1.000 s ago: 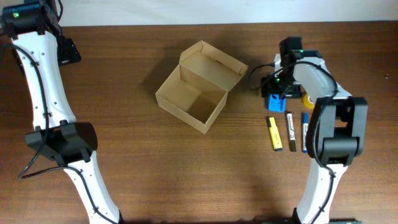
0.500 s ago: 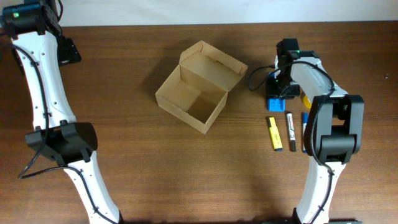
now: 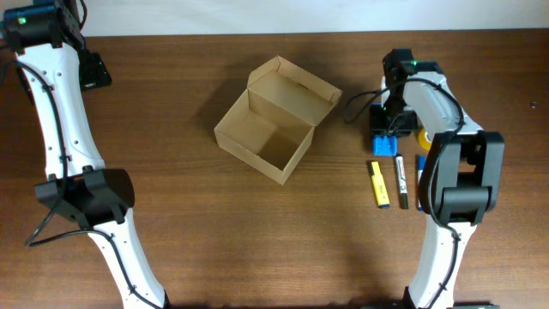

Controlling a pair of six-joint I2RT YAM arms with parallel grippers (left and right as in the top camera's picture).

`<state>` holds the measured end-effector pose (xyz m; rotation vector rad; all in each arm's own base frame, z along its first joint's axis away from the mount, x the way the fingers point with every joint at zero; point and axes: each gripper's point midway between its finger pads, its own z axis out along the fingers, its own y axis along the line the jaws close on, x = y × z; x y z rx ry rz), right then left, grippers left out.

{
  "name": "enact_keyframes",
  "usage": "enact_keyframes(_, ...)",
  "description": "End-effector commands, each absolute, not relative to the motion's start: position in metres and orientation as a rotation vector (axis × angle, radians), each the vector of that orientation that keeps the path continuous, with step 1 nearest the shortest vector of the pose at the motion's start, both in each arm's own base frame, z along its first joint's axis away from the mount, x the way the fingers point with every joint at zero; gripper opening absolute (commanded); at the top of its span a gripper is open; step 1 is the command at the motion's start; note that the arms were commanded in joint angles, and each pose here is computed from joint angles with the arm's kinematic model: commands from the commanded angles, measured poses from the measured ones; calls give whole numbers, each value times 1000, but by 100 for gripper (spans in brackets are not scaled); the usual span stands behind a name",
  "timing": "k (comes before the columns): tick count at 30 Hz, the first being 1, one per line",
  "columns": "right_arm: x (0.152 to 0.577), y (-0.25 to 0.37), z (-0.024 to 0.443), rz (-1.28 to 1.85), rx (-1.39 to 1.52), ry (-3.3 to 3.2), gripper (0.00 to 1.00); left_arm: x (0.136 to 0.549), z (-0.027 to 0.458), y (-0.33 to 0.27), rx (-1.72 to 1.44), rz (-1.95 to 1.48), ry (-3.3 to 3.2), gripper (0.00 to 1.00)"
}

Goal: Pack container
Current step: 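Carry the blue duster into the box and lower it inside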

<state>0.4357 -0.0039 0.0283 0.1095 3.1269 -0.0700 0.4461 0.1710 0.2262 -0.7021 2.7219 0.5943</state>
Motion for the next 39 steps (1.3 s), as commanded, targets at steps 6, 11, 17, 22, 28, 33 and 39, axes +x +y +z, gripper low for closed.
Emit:
enact_keyframes(6,470,-3,139,-69,115,2935,4,444,225,173,-693,594,2734,100)
enact_keyframes(11,467,24,194,-50,26,2866,3,444,226,173,-693,594,2733,100)
enact_keyframes(17,449,94,242,-27,-315,2773,4,444,226,173,-693,594,2734,100)
enact_keyframes(22,424,167,253,-7,-687,2688,4,444,226,173,-693,594,2733,100)
enact_keyframes(28,397,245,254,8,-1101,2507,4,444,226,173,-693,594,2733,100)
enact_keyframes(33,386,280,249,-5,-1335,2372,4,444,226,173,-693,594,2734,100)
enact_keyframes(39,392,287,215,-15,-1372,2431,4,444,226,173,-693,594,2733,100)
